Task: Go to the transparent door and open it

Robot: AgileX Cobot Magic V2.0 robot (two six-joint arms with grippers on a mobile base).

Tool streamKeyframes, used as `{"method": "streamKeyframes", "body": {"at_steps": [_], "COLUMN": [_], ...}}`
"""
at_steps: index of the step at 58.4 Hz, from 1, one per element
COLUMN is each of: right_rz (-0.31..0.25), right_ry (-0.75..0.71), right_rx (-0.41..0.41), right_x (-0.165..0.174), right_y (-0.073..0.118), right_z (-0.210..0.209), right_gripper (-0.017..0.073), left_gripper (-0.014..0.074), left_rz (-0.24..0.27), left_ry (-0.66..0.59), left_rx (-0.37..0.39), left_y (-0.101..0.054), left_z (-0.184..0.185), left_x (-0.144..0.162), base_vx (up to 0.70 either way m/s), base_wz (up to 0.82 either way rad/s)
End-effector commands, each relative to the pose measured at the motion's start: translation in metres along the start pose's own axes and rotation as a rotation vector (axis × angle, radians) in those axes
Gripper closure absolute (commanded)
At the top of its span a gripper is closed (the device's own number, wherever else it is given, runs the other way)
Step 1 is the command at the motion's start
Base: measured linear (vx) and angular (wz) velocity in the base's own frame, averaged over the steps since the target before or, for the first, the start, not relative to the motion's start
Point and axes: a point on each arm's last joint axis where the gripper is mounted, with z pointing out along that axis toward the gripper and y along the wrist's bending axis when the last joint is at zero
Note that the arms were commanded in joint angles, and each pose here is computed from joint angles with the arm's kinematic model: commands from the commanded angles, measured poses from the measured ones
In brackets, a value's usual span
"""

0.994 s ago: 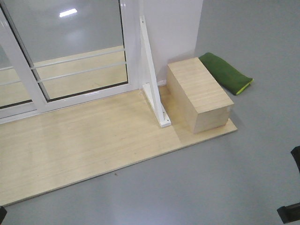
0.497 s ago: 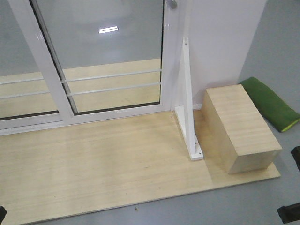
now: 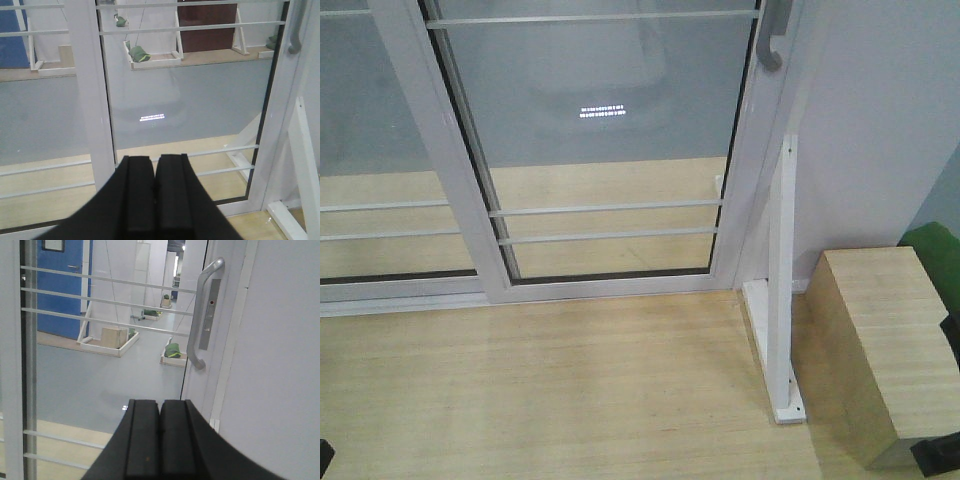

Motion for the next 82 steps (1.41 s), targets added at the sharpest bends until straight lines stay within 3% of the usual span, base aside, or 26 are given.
{"method": "streamKeyframes", "body": {"at_steps": [1, 34, 82], "right_rz": [-0.003, -0.003, -0.003], "right_ry": [-0.098, -0.098, -0.098], "right_rx": [0.021, 0.021, 0.021], "right_x": [-0.0077, -0.0077, -0.0077], "right_y": [-0.0016, -0.0016, -0.0016], "right_z": [-0.0016, -0.0016, -0.0016], "right_gripper": [0.0565, 0.0565, 0.0565], "left_gripper": [0.0599, 0.0599, 0.0599], "left_rz": [-0.006, -0.006, -0.006], "left_ry": [-0.090, -0.090, -0.090], "left_rx": [0.009, 0.009, 0.009], "left_y": [-0.0006, -0.0006, -0.0006], "left_z": [-0.0006, -0.0006, -0.0006], "left_x": [-0.0053, -0.0053, -0.0053], "base_vx": [0.35, 0.27, 0.07], "base_wz": [0.06, 0.03, 0.04]}}
